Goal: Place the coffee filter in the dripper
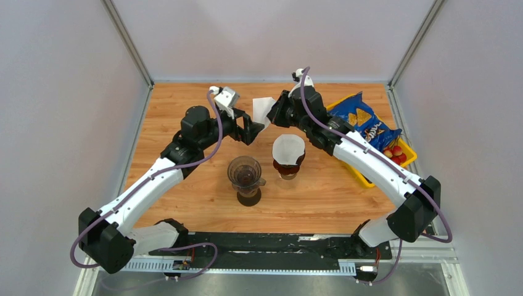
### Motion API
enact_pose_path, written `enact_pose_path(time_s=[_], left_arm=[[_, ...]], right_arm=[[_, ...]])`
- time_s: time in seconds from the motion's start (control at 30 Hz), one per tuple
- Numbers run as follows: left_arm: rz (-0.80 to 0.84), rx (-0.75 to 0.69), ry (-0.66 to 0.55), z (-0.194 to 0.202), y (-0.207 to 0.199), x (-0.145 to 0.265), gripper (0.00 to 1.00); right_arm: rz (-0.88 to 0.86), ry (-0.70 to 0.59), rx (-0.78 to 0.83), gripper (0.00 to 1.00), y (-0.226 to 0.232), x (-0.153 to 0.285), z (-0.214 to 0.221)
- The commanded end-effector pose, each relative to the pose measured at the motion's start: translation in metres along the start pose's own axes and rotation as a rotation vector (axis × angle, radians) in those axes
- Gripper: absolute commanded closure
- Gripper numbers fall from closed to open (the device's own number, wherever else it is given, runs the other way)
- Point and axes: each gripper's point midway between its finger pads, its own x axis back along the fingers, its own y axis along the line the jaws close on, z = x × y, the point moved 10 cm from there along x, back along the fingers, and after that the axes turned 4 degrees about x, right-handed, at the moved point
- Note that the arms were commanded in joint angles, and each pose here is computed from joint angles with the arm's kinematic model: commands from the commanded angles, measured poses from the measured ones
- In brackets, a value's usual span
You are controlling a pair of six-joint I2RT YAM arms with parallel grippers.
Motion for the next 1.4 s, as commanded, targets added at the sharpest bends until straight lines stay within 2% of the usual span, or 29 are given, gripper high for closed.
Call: enact_pose_path(time_s=[0.0,0.17,0.33,0.53,0.67,0.77,0.93,1.2,1.3,1.37], left_arm=[[-0.039,-0.117,-0.047,-0.016,0.0,-0.008,0.0],[-0.102,-0.154,-0.013,-0.01,0.002,-0.016,0.0],[-0.211,-0.139,-0.038,-0.011,0.006,-0.017,0.01],[-0.333,-0.155,-0.062,-0.008,0.007,-0.019,0.15],[-0.32,-0.17,-0.053,-0.005,0.004,-0.023,0.2],[-0.314,-0.185,-0.04,-0.003,0.0,-0.028,0.28],[-0.312,-0.215,-0.018,0.002,-0.006,-0.036,0.33],[-0.362,-0.254,-0.016,0.002,-0.017,-0.041,0.61],[-0.388,-0.254,-0.02,0.001,-0.017,-0.039,0.75],[-0.404,-0.249,-0.02,0.001,-0.016,-0.037,0.8]], right_arm=[[-0.056,-0.022,-0.031,1.0,0.015,0.002,-0.014],[-0.081,0.002,-0.02,1.0,0.018,-0.002,-0.012],[-0.087,0.021,0.006,1.0,0.015,-0.004,-0.008],[-0.111,0.049,0.032,1.0,0.014,-0.004,-0.004],[-0.115,0.047,0.032,1.0,0.015,-0.004,-0.004],[-0.115,0.047,0.035,1.0,0.015,-0.004,-0.004],[-0.115,0.044,0.026,1.0,0.016,-0.004,-0.005],[-0.086,0.05,0.046,1.0,0.01,-0.008,-0.001],[-0.059,0.044,0.072,1.0,0.007,-0.008,-0.001],[-0.048,0.042,0.097,1.0,0.004,-0.009,0.0]])
